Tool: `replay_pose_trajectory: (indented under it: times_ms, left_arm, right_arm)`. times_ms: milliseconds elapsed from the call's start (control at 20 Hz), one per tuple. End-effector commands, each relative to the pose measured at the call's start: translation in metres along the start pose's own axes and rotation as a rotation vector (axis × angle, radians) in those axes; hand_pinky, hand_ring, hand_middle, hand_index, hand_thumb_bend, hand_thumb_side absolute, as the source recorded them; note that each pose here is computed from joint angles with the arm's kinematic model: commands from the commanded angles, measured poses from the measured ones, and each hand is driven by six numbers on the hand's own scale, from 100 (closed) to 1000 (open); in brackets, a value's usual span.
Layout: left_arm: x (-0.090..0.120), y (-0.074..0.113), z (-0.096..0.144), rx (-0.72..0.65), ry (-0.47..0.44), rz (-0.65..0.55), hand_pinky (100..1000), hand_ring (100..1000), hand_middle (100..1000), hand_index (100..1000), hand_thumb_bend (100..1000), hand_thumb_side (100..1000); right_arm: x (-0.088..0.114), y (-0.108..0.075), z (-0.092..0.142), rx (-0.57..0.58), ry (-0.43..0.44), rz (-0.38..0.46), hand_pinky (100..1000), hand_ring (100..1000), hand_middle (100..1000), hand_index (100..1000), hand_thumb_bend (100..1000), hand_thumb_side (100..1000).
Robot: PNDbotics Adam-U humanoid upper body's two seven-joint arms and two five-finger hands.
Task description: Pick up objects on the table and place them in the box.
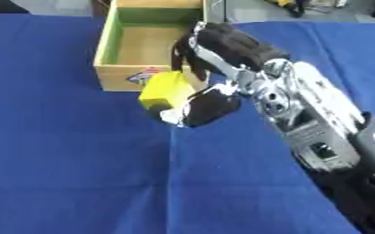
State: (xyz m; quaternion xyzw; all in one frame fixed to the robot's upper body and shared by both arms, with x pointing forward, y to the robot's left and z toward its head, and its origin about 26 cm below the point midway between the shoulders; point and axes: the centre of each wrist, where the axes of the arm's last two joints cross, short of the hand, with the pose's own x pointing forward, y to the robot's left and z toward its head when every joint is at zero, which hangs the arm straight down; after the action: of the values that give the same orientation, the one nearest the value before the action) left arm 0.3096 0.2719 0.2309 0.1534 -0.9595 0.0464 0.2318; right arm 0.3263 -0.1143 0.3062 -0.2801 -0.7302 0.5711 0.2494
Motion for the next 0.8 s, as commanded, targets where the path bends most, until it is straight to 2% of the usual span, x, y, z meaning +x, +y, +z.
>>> replay_pose_trajectory:
  times_ms: [50,500,550,600,800]
  left_arm:
    - [0.005,0.002,-0.004,-0.006,-0.026,-0.007,444,525,554,743,345,1000]
    - [0.005,0.001,-0.004,-0.012,-0.023,0.002,443,524,553,743,339,1000]
    - [0.006,0.0,-0.004,-0.013,-0.023,0.005,443,524,553,743,339,1000]
    - [0.006,0.0,-0.004,-0.014,-0.023,0.007,443,524,553,743,339,1000]
    - [0.006,-0.001,-0.004,-0.017,-0.025,0.014,443,524,554,742,337,1000]
  right_arm:
    - [-0.005,-0.023,0.004,-0.085,0.02,0.032,537,565,242,408,328,509]
    - [-0.027,-0.049,-0.007,-0.208,0.115,0.051,533,562,237,403,341,525]
    - [-0.031,-0.051,-0.01,-0.225,0.135,0.05,533,561,237,401,211,551]
    - [-0.035,-0.054,-0.013,-0.244,0.154,0.05,533,561,235,401,342,526]
    - [-0.047,-0.06,-0.025,-0.301,0.205,0.054,534,562,236,403,345,531]
